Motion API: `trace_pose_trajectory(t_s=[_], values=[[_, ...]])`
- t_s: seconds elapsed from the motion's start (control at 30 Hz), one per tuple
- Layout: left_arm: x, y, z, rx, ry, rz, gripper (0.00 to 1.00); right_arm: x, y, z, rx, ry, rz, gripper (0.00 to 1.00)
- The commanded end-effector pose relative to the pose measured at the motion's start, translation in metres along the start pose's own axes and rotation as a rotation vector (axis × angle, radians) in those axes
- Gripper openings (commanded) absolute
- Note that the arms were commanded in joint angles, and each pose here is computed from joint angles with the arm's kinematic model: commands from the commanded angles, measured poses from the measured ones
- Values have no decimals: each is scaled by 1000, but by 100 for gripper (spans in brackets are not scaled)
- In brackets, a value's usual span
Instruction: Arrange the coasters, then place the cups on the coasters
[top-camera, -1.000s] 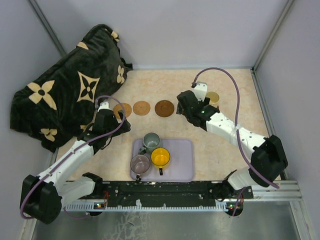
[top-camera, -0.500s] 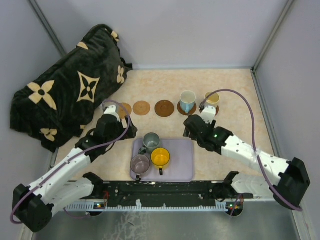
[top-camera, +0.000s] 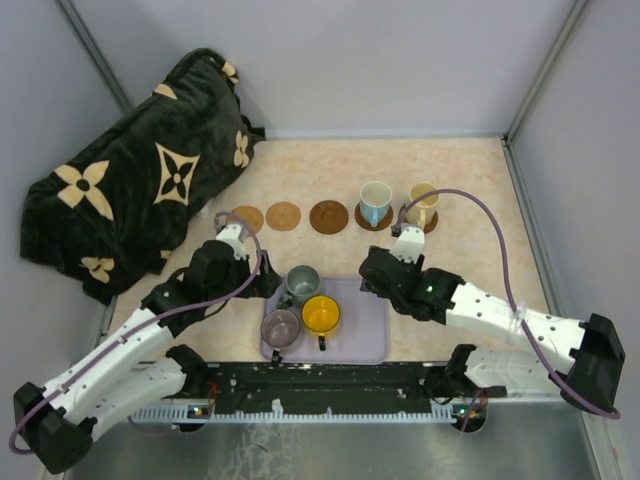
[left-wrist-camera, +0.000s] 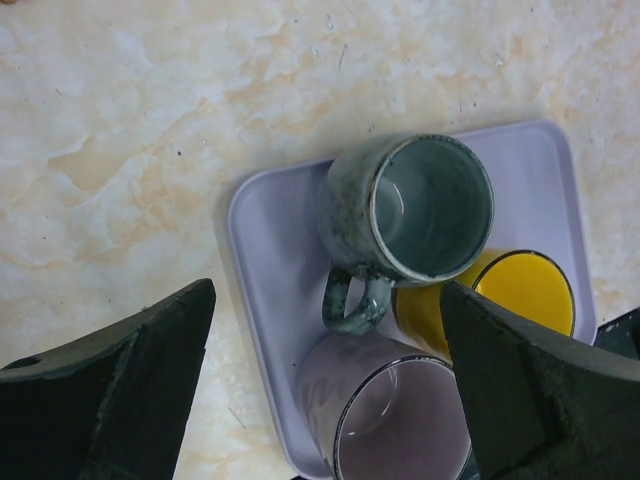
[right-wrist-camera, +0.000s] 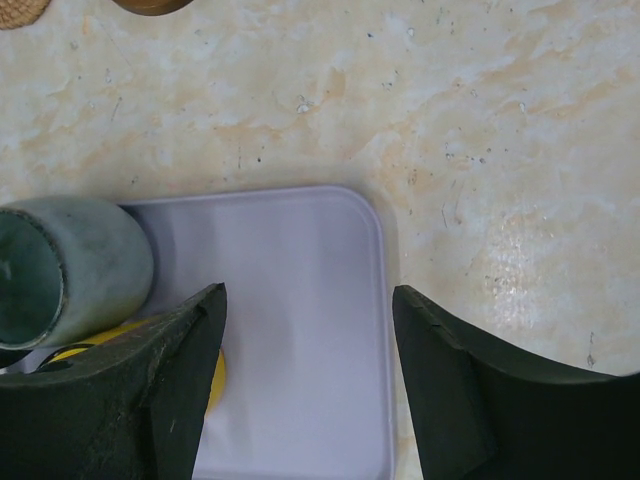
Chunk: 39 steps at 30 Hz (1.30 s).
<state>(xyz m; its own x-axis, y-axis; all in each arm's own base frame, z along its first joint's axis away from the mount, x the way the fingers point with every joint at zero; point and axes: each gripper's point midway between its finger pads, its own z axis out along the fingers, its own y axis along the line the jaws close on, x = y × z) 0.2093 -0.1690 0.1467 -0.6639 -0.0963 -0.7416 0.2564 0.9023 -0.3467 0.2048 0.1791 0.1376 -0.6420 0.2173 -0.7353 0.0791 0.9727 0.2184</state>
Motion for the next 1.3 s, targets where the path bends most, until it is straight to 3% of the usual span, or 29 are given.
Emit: trace_pose_trajectory(t_s=[0.0,0.3,0.47,0.97,1.27], values=[[15,1,-5,16,72,63,100,-13,5,-2,-5,-58,41,68],[34,-5,8,35,164,78,92,-18,-4,-8,3,-81,48,68],[40,-6,11,34,191,94,74,-18,-9,-9,10,-92,61,68],[62,-21,22,89,274,110,74,-19,-14,-8,39,-104,88,70],[74,-12,37,35,302,134,64,-21,-20,-10,41,-121,117,72]])
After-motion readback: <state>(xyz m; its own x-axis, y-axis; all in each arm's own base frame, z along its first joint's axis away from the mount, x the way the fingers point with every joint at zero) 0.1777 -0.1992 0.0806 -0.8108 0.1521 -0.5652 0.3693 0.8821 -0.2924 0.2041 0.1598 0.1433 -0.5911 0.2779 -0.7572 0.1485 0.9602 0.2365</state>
